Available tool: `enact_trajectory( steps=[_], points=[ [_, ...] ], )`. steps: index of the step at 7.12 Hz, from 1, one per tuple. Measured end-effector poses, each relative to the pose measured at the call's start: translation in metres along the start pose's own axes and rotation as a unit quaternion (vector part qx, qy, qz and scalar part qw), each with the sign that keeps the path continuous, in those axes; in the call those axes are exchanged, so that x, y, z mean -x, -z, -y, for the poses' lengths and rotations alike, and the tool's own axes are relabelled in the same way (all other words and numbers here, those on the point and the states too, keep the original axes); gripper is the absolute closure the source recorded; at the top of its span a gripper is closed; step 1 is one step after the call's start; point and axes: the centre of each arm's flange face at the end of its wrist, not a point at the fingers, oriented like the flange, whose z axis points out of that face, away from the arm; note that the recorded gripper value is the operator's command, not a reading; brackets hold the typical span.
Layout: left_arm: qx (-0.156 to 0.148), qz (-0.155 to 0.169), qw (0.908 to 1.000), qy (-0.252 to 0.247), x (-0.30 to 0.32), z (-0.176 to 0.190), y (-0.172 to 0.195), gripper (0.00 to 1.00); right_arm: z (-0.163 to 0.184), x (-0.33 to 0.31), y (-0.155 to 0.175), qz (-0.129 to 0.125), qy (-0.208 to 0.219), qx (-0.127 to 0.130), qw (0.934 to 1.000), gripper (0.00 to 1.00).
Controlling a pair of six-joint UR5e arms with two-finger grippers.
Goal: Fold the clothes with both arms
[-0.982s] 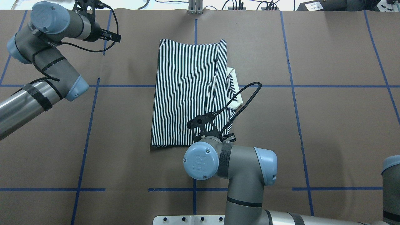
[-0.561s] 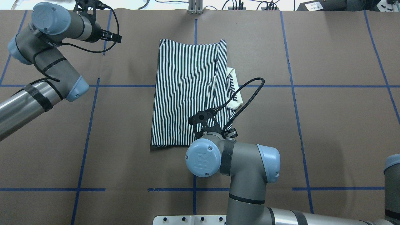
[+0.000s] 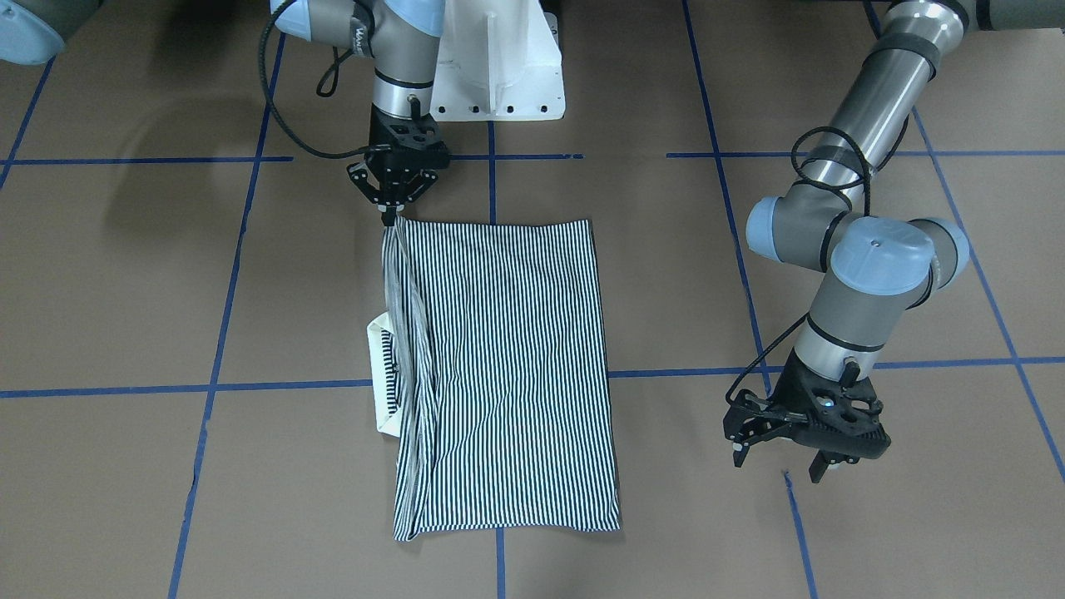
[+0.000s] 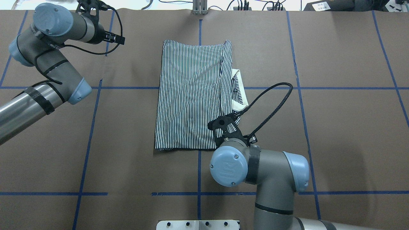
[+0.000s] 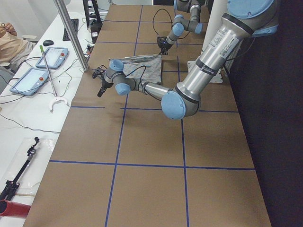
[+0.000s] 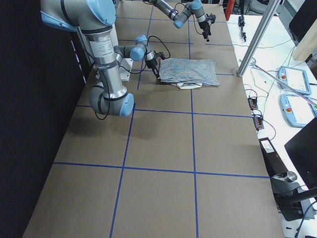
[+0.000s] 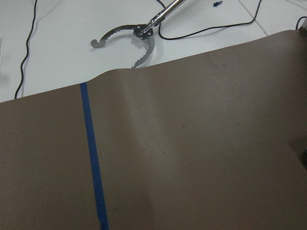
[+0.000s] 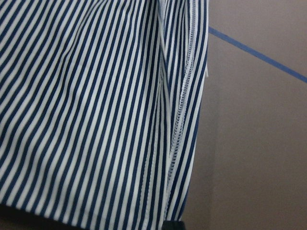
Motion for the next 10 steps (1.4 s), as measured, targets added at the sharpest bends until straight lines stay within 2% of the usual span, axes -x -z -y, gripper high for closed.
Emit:
enact_trajectory(
  steps=[1,3,4,5,6,7,8,9,10],
  points=[
    [0.001,0.0,1.0,0.001,-0.001,-0.001,0.0,0.0,-0.013,0.001,-0.001,-0.001,-0.019,0.003,0.9998,0.01],
    [0.001,-0.001,1.0,0.0,-0.002,-0.001,-0.001,0.0,-0.022,0.003,-0.003,-0.001,-0.03,0.006,0.9995,0.0],
    [0.0,-0.002,1.0,0.0,-0.003,-0.001,0.0,0.0,-0.016,0.001,0.004,0.007,-0.036,0.004,0.9993,0.0],
    [-0.001,-0.004,1.0,-0.001,-0.005,0.0,0.002,0.0,-0.004,-0.007,0.016,0.031,-0.049,-0.003,0.9983,0.0],
    [-0.003,-0.009,1.0,-0.002,-0.009,-0.001,0.006,0.0,0.006,-0.016,0.028,0.07,-0.069,-0.011,0.9951,0.0],
    [-0.001,-0.021,0.9997,0.007,-0.019,-0.007,0.013,0.0,0.007,-0.029,0.031,0.115,-0.09,-0.02,0.9891,0.0],
    [0.007,-0.045,0.9983,0.037,-0.037,-0.019,0.023,0.0,0.003,-0.047,0.027,0.163,-0.128,-0.032,0.9777,0.0],
    [0.015,-0.074,0.9943,0.075,-0.064,-0.038,0.038,0.0,-0.007,-0.066,0.022,0.21,-0.182,-0.041,0.9598,0.0],
    [0.029,-0.105,0.9879,0.11,-0.098,-0.069,0.055,0.0,-0.015,-0.083,0.019,0.244,-0.232,-0.043,0.9407,0.0]
  ],
)
